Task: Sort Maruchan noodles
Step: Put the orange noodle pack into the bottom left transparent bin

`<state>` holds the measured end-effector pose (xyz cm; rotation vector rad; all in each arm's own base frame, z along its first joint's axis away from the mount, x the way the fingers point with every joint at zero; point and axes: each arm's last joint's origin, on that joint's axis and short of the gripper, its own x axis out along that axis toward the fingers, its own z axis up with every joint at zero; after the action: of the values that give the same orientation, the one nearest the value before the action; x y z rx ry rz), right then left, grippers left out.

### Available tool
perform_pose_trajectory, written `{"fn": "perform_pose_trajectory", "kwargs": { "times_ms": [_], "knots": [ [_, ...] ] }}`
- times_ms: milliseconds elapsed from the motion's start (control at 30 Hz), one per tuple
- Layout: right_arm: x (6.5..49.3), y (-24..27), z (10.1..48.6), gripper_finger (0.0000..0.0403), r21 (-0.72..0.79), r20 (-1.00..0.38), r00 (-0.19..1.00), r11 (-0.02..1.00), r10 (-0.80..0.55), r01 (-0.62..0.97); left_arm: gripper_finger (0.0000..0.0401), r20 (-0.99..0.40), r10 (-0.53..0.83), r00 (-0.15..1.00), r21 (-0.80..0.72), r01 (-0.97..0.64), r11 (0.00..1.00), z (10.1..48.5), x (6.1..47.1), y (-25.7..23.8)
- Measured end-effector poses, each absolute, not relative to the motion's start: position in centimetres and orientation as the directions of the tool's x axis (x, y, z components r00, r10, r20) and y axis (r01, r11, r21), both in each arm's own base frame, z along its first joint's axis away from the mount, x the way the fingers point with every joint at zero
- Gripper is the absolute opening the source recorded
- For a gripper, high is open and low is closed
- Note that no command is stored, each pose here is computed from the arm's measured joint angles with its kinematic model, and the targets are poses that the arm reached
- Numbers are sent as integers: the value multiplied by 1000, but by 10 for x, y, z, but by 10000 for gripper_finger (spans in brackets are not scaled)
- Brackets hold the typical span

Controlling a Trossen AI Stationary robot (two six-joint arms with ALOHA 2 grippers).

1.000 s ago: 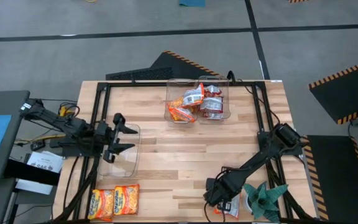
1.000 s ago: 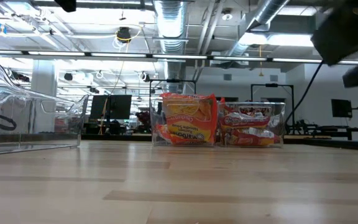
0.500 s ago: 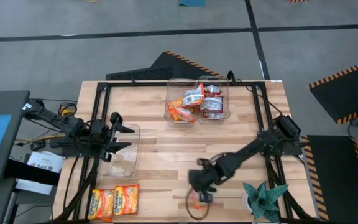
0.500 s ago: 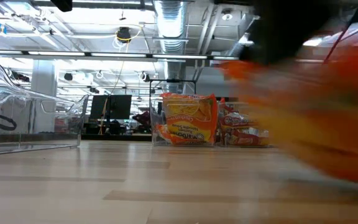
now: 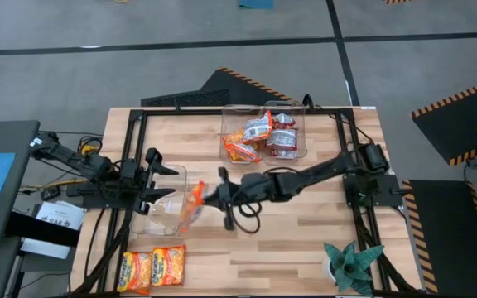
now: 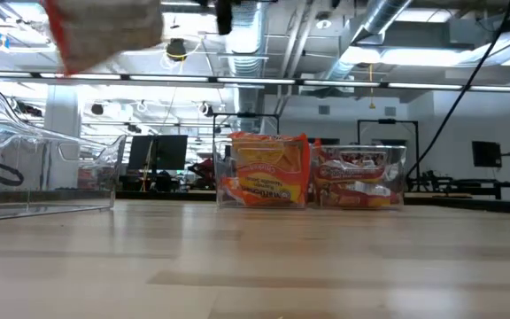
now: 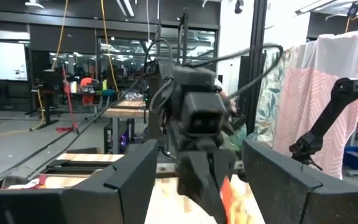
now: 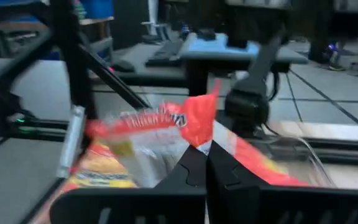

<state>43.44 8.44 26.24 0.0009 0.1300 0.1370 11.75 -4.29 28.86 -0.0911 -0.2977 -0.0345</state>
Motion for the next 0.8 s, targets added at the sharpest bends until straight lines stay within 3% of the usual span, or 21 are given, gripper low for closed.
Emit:
{"fn": "perform_pose_trajectory", "kwargs": {
  "times_ms": [300,600,800],
  "knots": [
    [482,50,230,6,43,65,995,996,72,-75,224,290,-17,957,-84,43,996,288,118,-43],
    [530,55,227,6,44,155,977,987,145,-153,224,289,-14,957,-81,40,996,288,118,-43],
    [553,55,207,8,45,118,981,986,154,-160,224,284,-15,959,-80,39,996,287,118,-43]
  ]
}}
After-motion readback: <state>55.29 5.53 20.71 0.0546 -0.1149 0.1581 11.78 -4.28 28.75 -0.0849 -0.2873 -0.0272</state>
